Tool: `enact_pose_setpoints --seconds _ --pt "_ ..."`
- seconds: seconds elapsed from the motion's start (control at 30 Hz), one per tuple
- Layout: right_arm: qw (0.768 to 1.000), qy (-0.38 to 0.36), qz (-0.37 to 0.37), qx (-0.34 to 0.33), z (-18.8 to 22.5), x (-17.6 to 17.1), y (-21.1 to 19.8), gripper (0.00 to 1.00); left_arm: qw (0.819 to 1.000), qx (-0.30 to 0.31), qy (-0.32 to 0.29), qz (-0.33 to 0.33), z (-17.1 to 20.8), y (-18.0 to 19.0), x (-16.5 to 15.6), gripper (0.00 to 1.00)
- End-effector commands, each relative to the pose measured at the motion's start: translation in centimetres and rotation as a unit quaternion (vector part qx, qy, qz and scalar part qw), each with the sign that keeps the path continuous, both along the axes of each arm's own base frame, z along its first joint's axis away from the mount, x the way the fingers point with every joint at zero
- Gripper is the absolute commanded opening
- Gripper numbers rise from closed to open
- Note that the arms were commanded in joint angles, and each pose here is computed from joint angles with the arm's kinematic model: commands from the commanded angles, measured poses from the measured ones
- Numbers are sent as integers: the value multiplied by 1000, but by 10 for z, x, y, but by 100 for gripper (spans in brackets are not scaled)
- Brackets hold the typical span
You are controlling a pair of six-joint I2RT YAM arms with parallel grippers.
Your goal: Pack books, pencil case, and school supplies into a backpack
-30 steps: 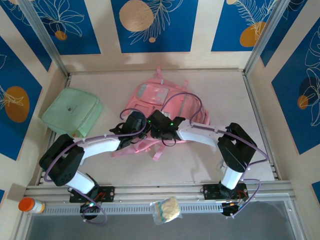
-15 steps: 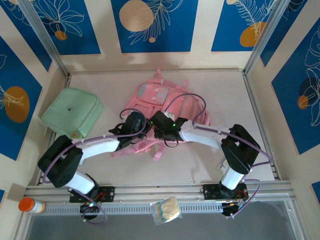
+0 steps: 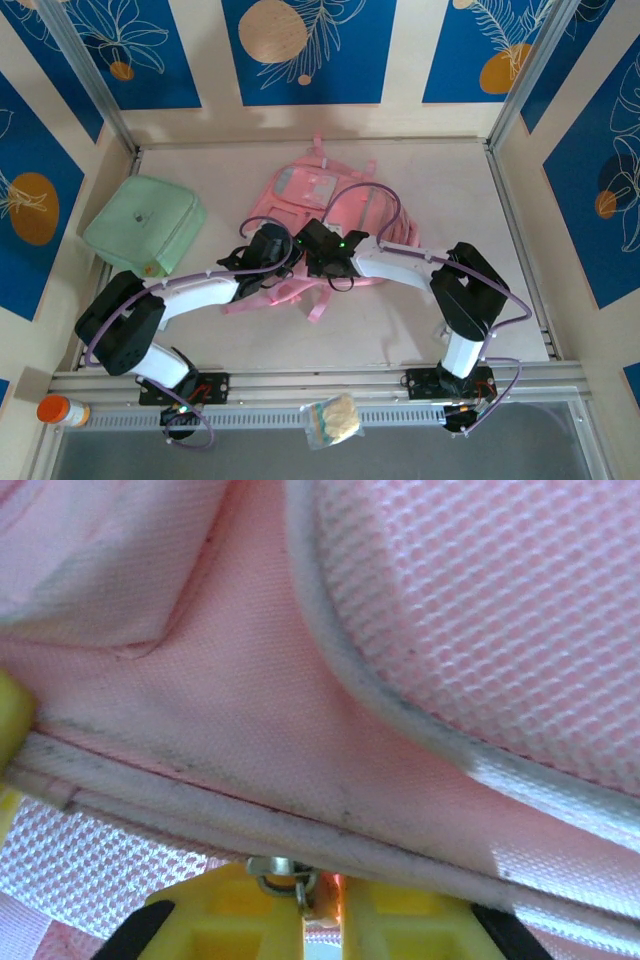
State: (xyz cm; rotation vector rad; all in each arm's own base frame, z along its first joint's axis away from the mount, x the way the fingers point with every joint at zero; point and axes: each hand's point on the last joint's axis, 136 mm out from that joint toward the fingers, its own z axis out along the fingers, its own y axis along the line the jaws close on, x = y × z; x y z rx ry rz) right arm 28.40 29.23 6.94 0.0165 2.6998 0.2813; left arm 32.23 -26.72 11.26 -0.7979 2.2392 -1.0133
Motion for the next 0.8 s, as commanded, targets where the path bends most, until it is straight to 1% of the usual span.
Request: enact_pose_setpoints --seconds 0.0,0.07,0.13,0.2,0.33,0.43,0.63,0.7,0.77 --pt "999 -37 20 -7 13 16 4 11 999 -20 -38 -21 32 -14 3 0" --pt "999 -43 21 -12 19 16 0 5 999 -15 -38 -18 30 -12 3 0" --pt "999 -43 29 -12 24 13 -3 4 999 -7 -41 -16 30 -8 3 0" --pt "999 -33 34 -19 24 7 -8 0 999 4 -38 -13 29 -3 4 0" --pt "999 -8 33 -43 21 -7 -26 0 999 7 -35 -3 27 11 10 0" --pt "998 15 36 -43 15 -20 -40 0 999 20 -32 -1 24 24 15 0" --pt "997 54 38 -45 9 -43 -73 0 1000 14 -23 -15 22 42 30 0" --pt "996 57 42 -51 11 -45 -77 0 999 14 -16 -28 21 42 34 0" --pt "996 49 67 -43 11 -44 -70 0 999 9 -19 -38 22 37 36 0"
